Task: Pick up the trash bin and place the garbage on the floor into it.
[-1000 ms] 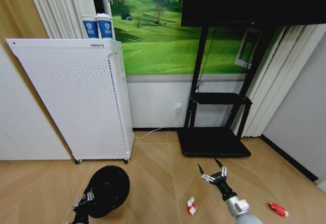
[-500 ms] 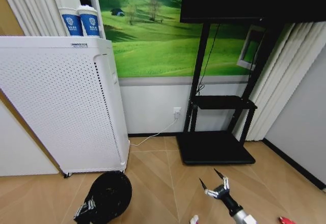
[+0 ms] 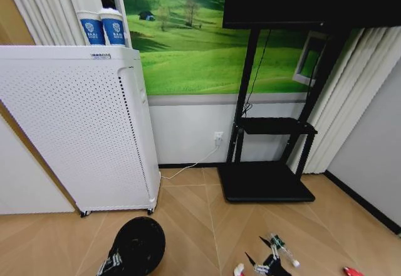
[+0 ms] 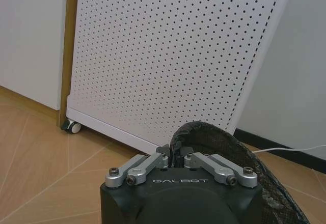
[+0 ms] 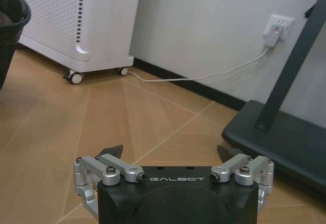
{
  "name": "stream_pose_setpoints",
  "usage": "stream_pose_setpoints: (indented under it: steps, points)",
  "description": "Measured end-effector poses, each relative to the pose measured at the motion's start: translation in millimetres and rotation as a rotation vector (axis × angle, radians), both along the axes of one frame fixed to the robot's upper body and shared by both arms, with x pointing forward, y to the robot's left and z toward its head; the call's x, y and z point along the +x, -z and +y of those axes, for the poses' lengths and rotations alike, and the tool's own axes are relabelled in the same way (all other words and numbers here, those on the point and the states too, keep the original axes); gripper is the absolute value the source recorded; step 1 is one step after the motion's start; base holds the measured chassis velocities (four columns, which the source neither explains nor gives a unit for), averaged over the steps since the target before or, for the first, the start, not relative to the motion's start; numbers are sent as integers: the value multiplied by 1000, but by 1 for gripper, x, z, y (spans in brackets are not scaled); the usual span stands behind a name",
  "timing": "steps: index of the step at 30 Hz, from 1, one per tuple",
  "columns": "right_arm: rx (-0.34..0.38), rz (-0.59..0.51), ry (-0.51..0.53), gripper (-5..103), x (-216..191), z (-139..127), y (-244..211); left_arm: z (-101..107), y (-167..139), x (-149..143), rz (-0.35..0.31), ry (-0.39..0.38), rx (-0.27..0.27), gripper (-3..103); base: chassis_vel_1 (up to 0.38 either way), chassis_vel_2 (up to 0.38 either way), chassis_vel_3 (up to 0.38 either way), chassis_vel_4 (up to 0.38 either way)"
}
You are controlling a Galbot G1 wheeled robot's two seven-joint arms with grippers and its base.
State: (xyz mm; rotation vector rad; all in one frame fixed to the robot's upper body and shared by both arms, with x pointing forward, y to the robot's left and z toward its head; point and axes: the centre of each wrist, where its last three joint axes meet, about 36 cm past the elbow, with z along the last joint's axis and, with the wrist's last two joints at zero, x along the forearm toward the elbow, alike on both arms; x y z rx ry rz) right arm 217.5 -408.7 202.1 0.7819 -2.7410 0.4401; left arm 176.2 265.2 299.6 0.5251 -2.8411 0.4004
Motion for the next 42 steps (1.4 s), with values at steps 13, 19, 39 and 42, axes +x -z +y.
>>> stream_pose_setpoints:
  steps: [13,19,39,42]
  points:
    - [-57,145,-130,100,-12,2,60,10,9,6,-4,-21,5,7,0,0,0,0]
    - [-84,179,-155,100,-6,-7,74,10,17,14,-7,-16,-8,7,0,0,0,0]
    - [-83,225,-197,100,4,-1,98,12,20,23,-21,-14,-28,7,0,0,0,0]
    - [-84,246,-211,93,-6,-3,103,11,19,22,-26,-9,-33,7,0,0,0,0]
